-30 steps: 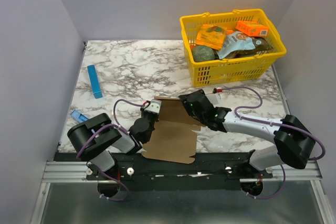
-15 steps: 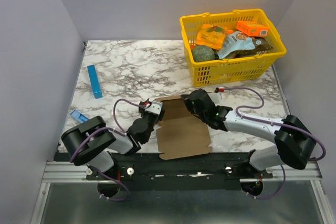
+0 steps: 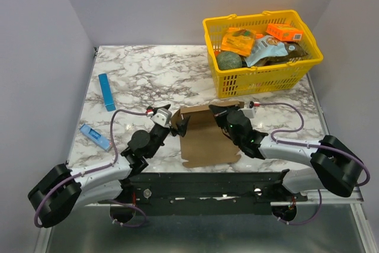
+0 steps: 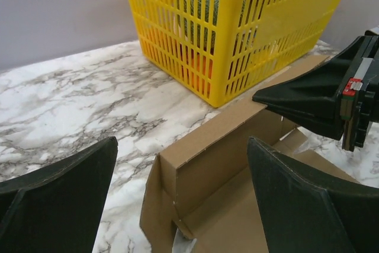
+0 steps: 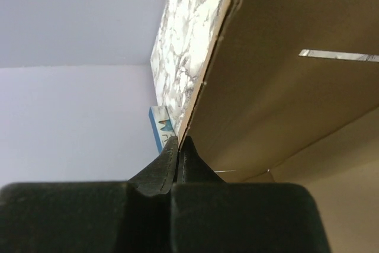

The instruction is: Fold the paper box

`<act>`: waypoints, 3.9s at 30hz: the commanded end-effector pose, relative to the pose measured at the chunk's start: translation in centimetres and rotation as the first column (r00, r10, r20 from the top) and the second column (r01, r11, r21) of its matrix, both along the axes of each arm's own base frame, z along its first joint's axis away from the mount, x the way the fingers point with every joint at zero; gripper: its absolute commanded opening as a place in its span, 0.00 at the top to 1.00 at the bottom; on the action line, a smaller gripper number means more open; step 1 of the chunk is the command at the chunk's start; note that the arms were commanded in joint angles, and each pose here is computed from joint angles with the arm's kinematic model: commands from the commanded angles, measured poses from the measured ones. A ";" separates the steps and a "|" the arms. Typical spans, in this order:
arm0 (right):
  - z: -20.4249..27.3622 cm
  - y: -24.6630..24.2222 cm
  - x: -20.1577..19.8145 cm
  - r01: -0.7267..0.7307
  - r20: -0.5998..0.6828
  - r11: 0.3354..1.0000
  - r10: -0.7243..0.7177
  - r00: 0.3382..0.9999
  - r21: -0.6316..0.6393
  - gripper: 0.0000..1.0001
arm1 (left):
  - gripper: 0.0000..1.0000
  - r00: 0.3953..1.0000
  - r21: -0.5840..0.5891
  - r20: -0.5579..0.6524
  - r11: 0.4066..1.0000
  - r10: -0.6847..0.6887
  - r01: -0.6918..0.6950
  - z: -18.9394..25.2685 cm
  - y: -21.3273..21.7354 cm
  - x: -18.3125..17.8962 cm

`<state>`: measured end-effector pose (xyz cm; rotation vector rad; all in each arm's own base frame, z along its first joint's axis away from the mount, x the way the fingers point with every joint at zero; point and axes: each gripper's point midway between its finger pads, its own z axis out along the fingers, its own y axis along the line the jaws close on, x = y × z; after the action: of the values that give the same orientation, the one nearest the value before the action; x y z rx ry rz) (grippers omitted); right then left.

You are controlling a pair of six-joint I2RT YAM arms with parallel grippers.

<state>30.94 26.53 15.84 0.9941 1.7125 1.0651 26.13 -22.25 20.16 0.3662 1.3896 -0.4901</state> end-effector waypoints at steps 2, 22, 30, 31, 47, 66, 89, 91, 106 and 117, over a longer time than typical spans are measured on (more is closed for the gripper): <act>2.2 -0.6 0.4 -0.017 0.173 1.000 0.013 0.985 0.024 0.99 | 0.01 0.981 -0.038 -0.186 0.998 -0.059 0.052 -2.4 1.6 -0.7; 0.4 -2.6 -0.5 -0.001 0.153 1.000 -0.002 0.988 0.015 0.99 | 0.09 0.897 0.050 -0.442 0.999 0.029 -0.008 -9.1 4.8 3.3; 0.3 -2.7 -0.4 0.006 0.141 1.000 -0.007 0.990 0.007 0.99 | 0.18 0.888 0.011 -0.436 0.985 -0.149 0.171 -9.5 1.9 1.8; 0.2 -2.7 -0.5 0.006 0.139 1.000 -0.007 0.990 0.006 0.99 | 0.20 0.890 0.007 -0.425 0.983 -0.163 0.183 -9.2 1.6 1.7; 0.0 -2.8 -0.4 0.011 0.122 1.000 -0.010 0.992 -0.010 0.99 | 0.22 0.899 0.088 -0.380 0.959 -0.217 0.268 -9.1 -1.1 0.1; -0.5 -3.3 -0.2 0.040 0.091 0.998 -0.036 0.995 -0.043 0.99 | 0.36 0.904 0.018 -0.321 0.953 -0.281 0.303 -5.7 -3.5 1.9; -1.4 -3.2 -0.2 0.042 0.063 0.997 -0.038 0.997 -0.067 0.99 | 0.37 0.900 -0.078 -0.299 0.948 -0.316 0.307 -2.9 -5.6 3.8; -1.6 -3.2 -0.1 0.043 0.058 0.997 -0.039 0.998 -0.065 0.99 | 0.37 0.899 -0.066 -0.312 0.951 -0.308 0.303 -3.0 -5.7 4.1; -1.9 -3.1 -0.2 0.035 0.052 0.997 -0.032 0.998 -0.070 0.99 | 0.38 0.898 -0.055 -0.347 0.962 -0.270 0.268 -3.3 -6.3 6.0; -2.3 -2.9 -0.2 0.027 0.045 0.997 -0.024 0.999 -0.069 0.99 | 0.38 0.911 -0.044 -0.338 0.971 -0.237 0.236 -3.1 -6.3 6.8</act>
<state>32.12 21.40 16.02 1.0195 1.5281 0.9919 31.66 -27.24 13.56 0.4910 1.8058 -0.7673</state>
